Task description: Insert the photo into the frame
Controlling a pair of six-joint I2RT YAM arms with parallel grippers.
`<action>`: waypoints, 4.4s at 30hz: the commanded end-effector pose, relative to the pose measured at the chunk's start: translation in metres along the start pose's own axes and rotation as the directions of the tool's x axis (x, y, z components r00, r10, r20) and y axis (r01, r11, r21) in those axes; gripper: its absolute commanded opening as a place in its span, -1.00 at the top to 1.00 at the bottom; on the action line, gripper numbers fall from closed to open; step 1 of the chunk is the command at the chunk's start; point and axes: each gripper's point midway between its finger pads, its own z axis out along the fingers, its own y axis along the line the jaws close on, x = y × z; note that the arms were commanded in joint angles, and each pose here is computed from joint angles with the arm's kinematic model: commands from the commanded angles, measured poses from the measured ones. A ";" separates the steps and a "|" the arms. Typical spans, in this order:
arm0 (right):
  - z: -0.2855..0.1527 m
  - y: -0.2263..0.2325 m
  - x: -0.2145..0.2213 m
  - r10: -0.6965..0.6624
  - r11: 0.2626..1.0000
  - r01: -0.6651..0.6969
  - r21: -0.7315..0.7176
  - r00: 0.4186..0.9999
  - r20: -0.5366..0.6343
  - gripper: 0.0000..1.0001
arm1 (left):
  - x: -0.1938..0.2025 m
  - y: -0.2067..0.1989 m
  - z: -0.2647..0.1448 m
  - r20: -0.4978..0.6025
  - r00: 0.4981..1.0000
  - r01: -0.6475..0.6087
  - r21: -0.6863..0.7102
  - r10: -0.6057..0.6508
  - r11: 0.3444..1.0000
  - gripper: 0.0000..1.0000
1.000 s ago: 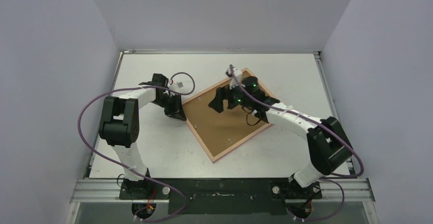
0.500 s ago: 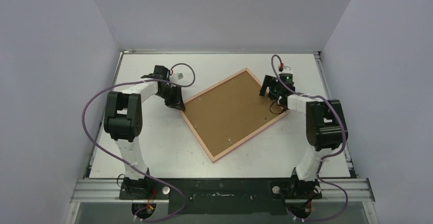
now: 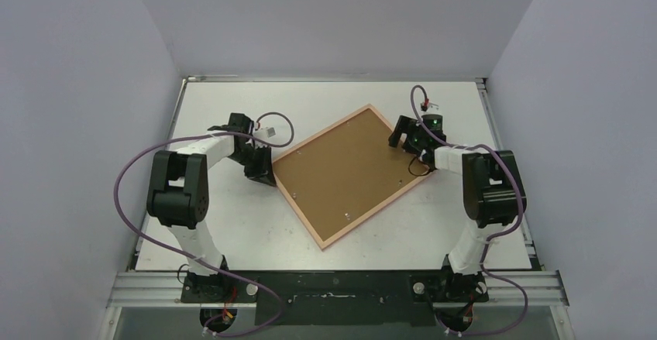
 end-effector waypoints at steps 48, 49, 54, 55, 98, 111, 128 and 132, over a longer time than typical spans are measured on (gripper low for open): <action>-0.150 0.192 0.073 0.073 0.934 -0.057 -0.354 0.997 0.031 -0.88 | -0.022 -0.020 0.023 -0.052 0.996 -0.070 0.100 0.076 0.992 0.87; -0.149 0.203 0.076 0.069 0.921 -0.054 -0.387 0.997 0.023 -0.88 | -0.024 -0.021 0.021 -0.050 0.996 -0.066 0.107 0.071 0.992 0.87; -0.151 0.268 0.097 -0.010 0.838 0.005 -0.545 1.000 -0.007 -0.92 | -0.028 -0.016 -0.003 -0.016 1.000 -0.014 0.153 0.016 0.988 0.86; -0.152 0.279 0.104 -0.027 0.820 0.014 -0.573 1.000 -0.014 -0.92 | -0.028 -0.016 -0.008 -0.010 1.000 -0.006 0.166 0.008 0.986 0.86; -0.111 0.362 0.190 -0.157 0.722 0.046 -0.691 0.983 -0.099 -0.89 | -0.019 -0.020 -0.002 -0.013 0.999 0.038 0.189 -0.037 0.981 0.85; -0.103 0.352 0.204 -0.165 0.736 0.029 -0.676 0.977 -0.138 -0.88 | -0.020 -0.034 -0.006 0.000 1.000 0.023 0.225 -0.023 0.974 0.80; -0.104 0.348 0.198 -0.164 0.726 0.019 -0.688 0.976 -0.146 -0.89 | -0.013 -0.016 0.023 -0.047 0.999 0.017 0.147 -0.010 0.989 0.78; -0.118 0.357 0.178 -0.148 0.692 0.009 -0.722 0.980 -0.130 -0.91 | -0.012 -0.012 0.026 -0.054 0.998 0.023 0.131 -0.016 0.991 0.80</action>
